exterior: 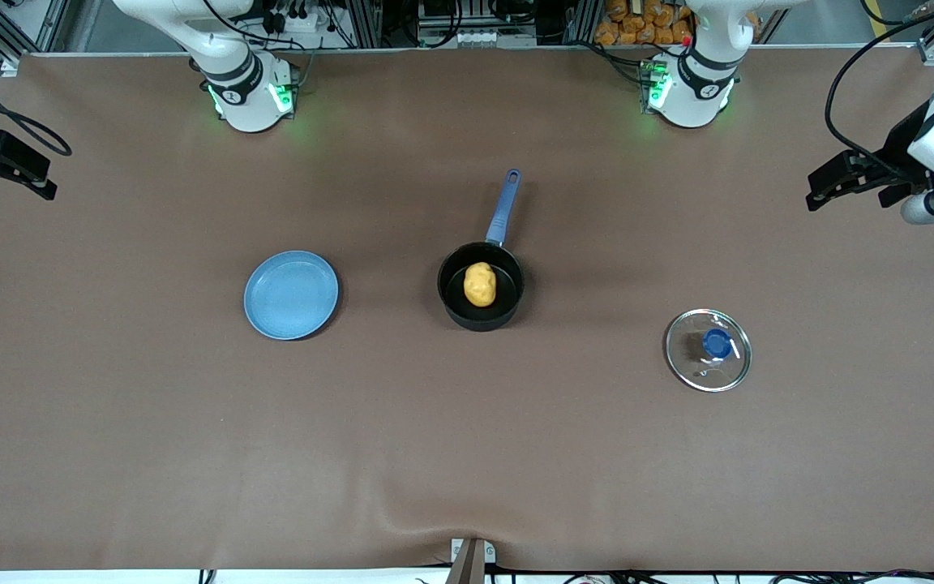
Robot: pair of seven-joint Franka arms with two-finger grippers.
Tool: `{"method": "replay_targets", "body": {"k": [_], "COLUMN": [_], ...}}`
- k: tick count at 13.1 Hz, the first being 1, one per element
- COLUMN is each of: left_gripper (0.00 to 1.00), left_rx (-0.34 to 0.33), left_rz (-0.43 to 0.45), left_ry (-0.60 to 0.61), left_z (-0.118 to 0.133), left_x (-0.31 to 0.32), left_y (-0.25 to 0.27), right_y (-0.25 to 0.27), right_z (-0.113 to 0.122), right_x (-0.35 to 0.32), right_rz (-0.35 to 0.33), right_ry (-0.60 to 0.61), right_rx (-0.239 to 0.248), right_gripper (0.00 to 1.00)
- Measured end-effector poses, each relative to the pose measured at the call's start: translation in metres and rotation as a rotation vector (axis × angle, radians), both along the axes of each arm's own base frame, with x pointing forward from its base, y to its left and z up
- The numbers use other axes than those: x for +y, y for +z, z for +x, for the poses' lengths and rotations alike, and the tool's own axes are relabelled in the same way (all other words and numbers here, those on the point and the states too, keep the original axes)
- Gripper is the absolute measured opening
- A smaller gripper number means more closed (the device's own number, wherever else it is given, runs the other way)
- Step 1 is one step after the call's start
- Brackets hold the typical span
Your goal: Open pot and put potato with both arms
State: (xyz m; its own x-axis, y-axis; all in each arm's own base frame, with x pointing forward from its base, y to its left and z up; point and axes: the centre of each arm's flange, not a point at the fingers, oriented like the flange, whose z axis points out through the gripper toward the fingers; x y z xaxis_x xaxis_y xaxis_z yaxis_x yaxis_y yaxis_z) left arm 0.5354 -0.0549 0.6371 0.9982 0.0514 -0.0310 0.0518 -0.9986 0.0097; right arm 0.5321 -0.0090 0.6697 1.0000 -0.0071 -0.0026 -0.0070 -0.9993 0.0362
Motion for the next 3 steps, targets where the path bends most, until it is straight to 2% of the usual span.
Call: {"method": "replay_targets", "body": {"k": [3], "left_gripper": [1.0], "left_rx": [0.014], "left_rz": [0.002], "left_ry": [-0.005], "left_z": [-0.0066], "left_x": [-0.0018], "left_y": [0.0124], "right_y": [-0.0024], "right_z": [-0.0014], "right_x": [-0.0004], "right_rz": [0.002], "right_ry": [-0.002], "right_rx": [0.02], "right_gripper": [1.0]}}
